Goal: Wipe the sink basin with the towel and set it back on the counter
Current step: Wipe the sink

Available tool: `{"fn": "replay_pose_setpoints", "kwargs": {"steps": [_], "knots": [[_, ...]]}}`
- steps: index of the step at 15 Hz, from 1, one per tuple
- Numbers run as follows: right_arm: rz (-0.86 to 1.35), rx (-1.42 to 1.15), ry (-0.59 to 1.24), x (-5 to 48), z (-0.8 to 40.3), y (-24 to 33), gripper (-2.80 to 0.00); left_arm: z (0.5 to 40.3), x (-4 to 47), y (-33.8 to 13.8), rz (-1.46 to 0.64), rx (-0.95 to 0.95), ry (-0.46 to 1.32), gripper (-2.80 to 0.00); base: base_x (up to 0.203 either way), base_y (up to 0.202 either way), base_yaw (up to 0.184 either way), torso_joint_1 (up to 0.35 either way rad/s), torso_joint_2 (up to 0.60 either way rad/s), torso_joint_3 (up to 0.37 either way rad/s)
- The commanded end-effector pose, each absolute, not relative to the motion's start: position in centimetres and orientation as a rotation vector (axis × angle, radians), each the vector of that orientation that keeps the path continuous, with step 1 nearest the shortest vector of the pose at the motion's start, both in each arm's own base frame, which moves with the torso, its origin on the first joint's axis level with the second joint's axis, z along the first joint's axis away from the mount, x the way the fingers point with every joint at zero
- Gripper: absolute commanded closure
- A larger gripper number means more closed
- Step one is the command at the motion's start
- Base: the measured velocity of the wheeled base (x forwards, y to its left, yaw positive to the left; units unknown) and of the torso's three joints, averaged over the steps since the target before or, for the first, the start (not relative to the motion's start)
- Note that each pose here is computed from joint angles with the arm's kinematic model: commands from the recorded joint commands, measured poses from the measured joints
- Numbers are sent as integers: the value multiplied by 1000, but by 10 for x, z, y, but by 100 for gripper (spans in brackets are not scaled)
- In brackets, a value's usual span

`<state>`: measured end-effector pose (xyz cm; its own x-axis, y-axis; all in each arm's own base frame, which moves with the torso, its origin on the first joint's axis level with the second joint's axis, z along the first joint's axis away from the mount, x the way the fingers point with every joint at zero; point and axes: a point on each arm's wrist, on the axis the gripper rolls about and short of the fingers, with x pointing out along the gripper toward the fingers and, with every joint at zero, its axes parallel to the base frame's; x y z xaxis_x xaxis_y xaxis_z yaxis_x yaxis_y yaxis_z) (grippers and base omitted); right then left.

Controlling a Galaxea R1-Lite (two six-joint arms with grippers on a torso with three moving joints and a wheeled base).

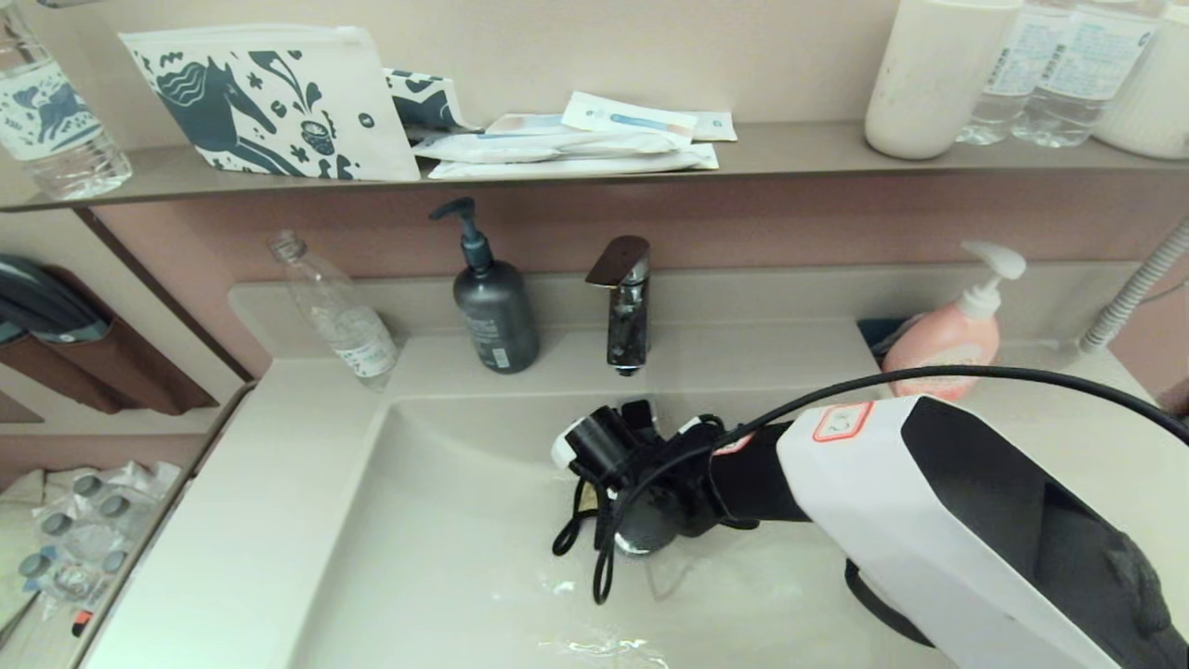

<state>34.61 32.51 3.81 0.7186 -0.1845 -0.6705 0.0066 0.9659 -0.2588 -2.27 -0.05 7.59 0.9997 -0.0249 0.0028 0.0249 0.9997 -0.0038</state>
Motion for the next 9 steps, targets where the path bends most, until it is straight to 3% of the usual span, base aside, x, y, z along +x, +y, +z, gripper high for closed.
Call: {"fn": "replay_pose_setpoints", "kwargs": {"steps": [1,9], "knots": [[-120,-249,773,342,48,314,0,76,-23,-1,-25,-5,-3,0,0,0,0,0,0,0],[-171,-384,982,302,35,269,0,76,-23,-1,-25,-5,-2,0,0,0,0,0,0,0]]}}
